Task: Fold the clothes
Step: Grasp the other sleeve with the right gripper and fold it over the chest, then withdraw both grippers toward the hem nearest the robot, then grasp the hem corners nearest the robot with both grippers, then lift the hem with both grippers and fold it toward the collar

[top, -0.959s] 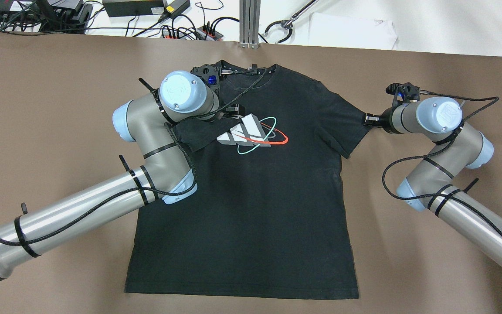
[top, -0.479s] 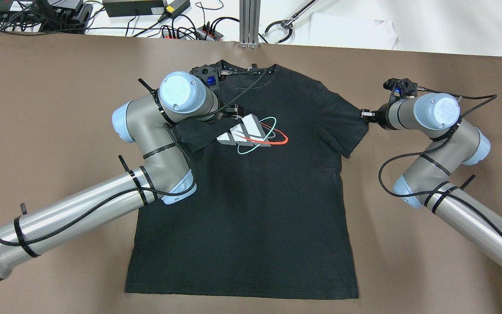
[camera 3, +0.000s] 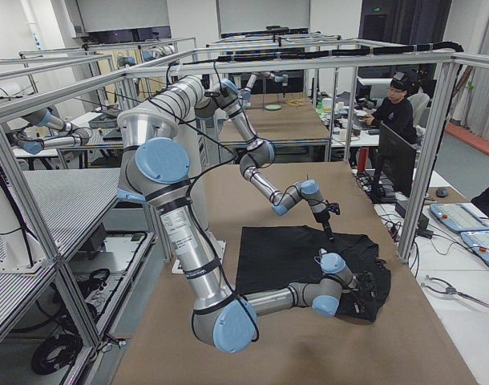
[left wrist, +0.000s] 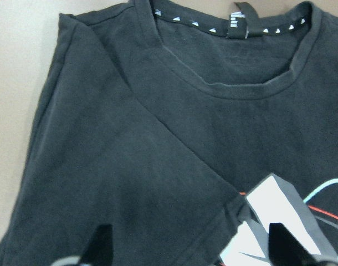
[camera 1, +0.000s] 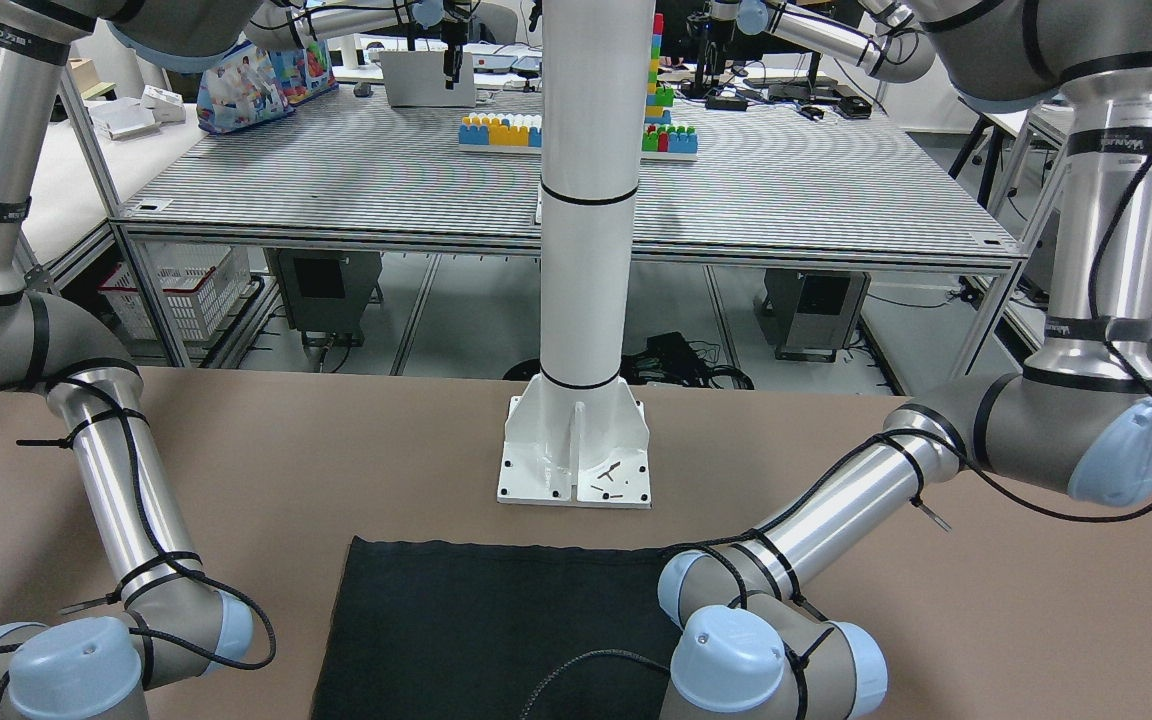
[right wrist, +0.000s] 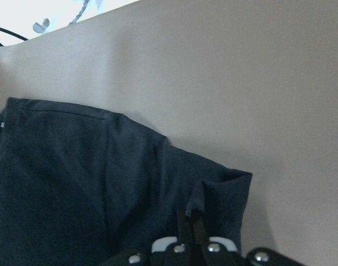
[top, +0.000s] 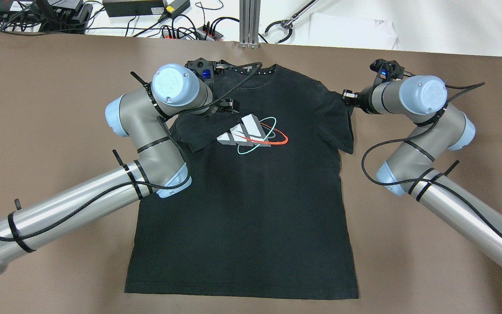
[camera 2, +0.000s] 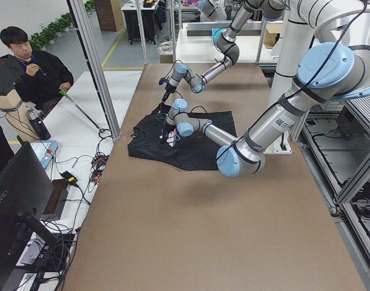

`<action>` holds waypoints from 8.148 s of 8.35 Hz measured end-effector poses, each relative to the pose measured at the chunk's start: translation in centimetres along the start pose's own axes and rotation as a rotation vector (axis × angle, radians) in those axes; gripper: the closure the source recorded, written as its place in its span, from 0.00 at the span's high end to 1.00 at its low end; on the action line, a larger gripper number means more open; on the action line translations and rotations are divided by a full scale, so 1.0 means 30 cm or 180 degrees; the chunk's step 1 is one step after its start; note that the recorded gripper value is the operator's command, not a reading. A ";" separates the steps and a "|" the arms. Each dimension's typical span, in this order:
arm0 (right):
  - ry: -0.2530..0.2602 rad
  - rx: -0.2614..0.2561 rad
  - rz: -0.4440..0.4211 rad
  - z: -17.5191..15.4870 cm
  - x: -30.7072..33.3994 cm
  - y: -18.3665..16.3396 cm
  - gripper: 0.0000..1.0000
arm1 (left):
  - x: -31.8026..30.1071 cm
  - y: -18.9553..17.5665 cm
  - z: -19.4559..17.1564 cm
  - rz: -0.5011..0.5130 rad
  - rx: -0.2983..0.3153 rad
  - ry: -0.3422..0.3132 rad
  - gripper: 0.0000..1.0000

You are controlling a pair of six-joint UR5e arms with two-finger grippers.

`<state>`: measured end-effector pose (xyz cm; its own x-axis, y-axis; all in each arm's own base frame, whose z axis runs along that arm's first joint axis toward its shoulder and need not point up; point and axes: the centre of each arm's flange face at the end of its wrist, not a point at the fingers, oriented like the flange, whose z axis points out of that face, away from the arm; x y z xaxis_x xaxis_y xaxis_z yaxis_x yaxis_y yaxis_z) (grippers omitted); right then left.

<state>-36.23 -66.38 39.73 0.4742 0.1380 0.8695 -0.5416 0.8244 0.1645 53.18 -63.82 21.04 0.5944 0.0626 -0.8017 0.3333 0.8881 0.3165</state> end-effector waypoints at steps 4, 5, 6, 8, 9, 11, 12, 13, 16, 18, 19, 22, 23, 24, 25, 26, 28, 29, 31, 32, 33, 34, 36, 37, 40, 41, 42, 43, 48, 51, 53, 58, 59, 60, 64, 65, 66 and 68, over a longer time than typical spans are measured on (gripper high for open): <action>-0.0046 0.0100 0.0354 0.001 -0.515 0.100 0.07 | -0.177 -0.032 0.022 0.0136 0.0071 -0.0022 1.00; -0.0008 0.0201 0.0310 0.029 -0.619 0.210 0.75 | -0.190 -0.033 0.024 0.0141 0.0073 -0.0021 1.00; 0.0035 0.0235 0.0264 0.056 -0.670 0.297 0.94 | -0.196 -0.034 0.024 0.0141 0.0076 -0.0021 1.00; 0.0167 0.0227 0.0181 0.126 -0.674 0.394 0.94 | -0.199 -0.036 0.023 0.0142 0.0076 -0.0019 1.00; 0.0201 0.0236 0.0138 0.141 -0.669 0.412 0.94 | -0.198 -0.038 0.021 0.0141 0.0078 -0.0015 1.00; 0.0155 0.0242 -0.0173 0.111 -0.668 0.414 0.94 | -0.189 -0.059 -0.013 0.0133 0.0021 0.0086 1.00; 0.0083 0.0219 -0.0264 0.067 -0.648 0.420 0.94 | -0.172 -0.072 -0.056 0.0110 -0.0010 0.0196 1.00; 0.0027 0.0181 -0.0285 0.015 -0.628 0.429 0.94 | -0.159 -0.073 -0.098 0.0033 -0.0018 0.0288 1.00; -0.0112 -0.0038 0.0190 -0.269 -0.541 0.553 0.94 | -0.193 0.100 -0.212 -0.0578 -0.0127 0.0526 1.00; -0.0245 -0.0292 0.0582 -0.454 -0.445 0.713 0.94 | -0.244 0.341 -0.326 -0.0915 -0.0304 0.0690 1.00; -0.0262 -0.0401 0.0773 -0.513 -0.400 0.779 0.94 | -0.277 0.463 -0.396 -0.1063 -0.0376 0.0747 1.00; -0.0190 -0.0588 0.1153 -0.638 -0.257 1.008 0.94 | -0.317 0.843 -0.542 -0.1259 -0.0503 0.0773 1.00; -0.0180 -0.0580 0.1154 -0.674 -0.203 1.105 0.94 | -0.331 0.967 -0.563 -0.1253 -0.0527 0.0753 1.00; -0.0202 -0.0569 0.1113 -0.699 -0.142 1.191 0.94 | -0.348 1.087 -0.571 -0.1218 -0.0527 0.0751 1.00; -0.0249 -0.0582 0.1078 -0.721 -0.071 1.250 0.94 | -0.374 1.182 -0.574 -0.1173 -0.0537 0.0742 1.00; -0.0266 -0.0593 0.1049 -0.737 0.002 1.280 0.94 | -0.414 1.256 -0.572 -0.1108 -0.0566 0.0693 1.00; -0.0249 -0.0583 0.1011 -0.749 0.078 1.294 0.94 | -0.499 1.348 -0.559 -0.0988 -0.0585 0.0544 1.00; -0.0249 -0.0578 0.1006 -0.751 0.087 1.295 0.94 | -0.527 1.373 -0.554 -0.0955 -0.0590 0.0488 0.99; -0.0246 -0.0572 0.1003 -0.751 0.092 1.295 0.94 | -0.549 1.402 -0.547 -0.0935 -0.0610 0.0436 0.69; -0.0246 -0.0572 0.1002 -0.751 0.093 1.296 0.94 | -0.549 1.413 -0.546 -0.0926 -0.0600 0.0431 0.50; -0.0245 -0.0571 0.1001 -0.750 0.094 1.296 0.94 | -0.546 1.425 -0.546 -0.0916 -0.0588 0.0432 0.45; -0.0244 -0.0571 0.1000 -0.750 0.094 1.296 0.94 | -0.543 1.434 -0.547 -0.0907 -0.0585 0.0434 0.45; -0.0243 -0.0570 0.0999 -0.749 0.095 1.296 0.94 | -0.543 1.441 -0.547 -0.0896 -0.0587 0.0432 0.45; -0.0240 -0.0570 0.0996 -0.748 0.095 1.297 0.94 | -0.545 1.442 -0.546 -0.0891 -0.0585 0.0427 0.45; -0.0239 -0.0569 0.0994 -0.748 0.096 1.297 0.94 | -0.555 1.443 -0.542 -0.0877 -0.0582 0.0406 0.08; -0.0238 -0.0569 0.0991 -0.747 0.096 1.297 0.94 | -0.559 1.443 -0.541 -0.0868 -0.0580 0.0398 0.00; -0.0236 -0.0568 0.0986 -0.746 0.097 1.298 0.94 | -0.562 1.444 -0.541 -0.0862 -0.0580 0.0393 0.00; -0.0232 -0.0567 0.0982 -0.746 0.099 1.298 0.94 | -0.562 1.445 -0.541 -0.0859 -0.0581 0.0392 0.00; 0.0046 -0.0551 0.0799 -0.708 0.241 1.334 0.75 | -0.558 1.444 -0.543 -0.0855 -0.0582 0.0402 0.00; 0.0044 -0.0513 0.0755 -0.698 0.240 1.402 0.52 | -0.556 1.444 -0.544 -0.0857 -0.0582 0.0406 0.00; 0.0026 -0.0502 0.0735 -0.701 0.233 1.430 0.52 | -0.557 1.444 -0.543 -0.0856 -0.0582 0.0404 0.00; 0.0082 -0.0513 0.0670 -0.684 0.256 1.472 0.19 | -0.557 1.444 -0.543 -0.0856 -0.0582 0.0405 0.00; 0.0077 -0.0516 0.0672 -0.685 0.253 1.472 0.04 | -0.556 1.444 -0.543 -0.0856 -0.0582 0.0405 0.00; 0.0076 -0.0519 0.0672 -0.685 0.252 1.473 0.00 | -0.556 1.444 -0.544 -0.0856 -0.0582 0.0405 0.00; 0.0012 -0.0536 0.0683 -0.713 0.224 1.458 0.00 | -0.532 1.419 -0.584 -0.0887 -0.0588 0.0493 0.00; -0.0060 -0.0553 0.0695 -0.747 0.191 1.437 0.00 | -0.513 1.384 -0.636 -0.0906 -0.0621 0.0572 0.00; -0.0161 -0.0574 0.0696 -0.796 0.142 1.403 0.00 | -0.501 1.322 -0.696 -0.0917 -0.0700 0.0592 0.00; -0.0329 -0.0573 0.0550 -0.867 0.061 1.273 0.00 | -0.453 1.149 -0.786 -0.0833 -0.0796 0.0547 0.00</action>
<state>-38.00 -20.37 35.50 0.3070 0.2358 0.9220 -0.4718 0.8791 -0.0678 39.34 -23.33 30.90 0.3748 -0.1239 -0.9188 0.2562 0.9663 -0.0258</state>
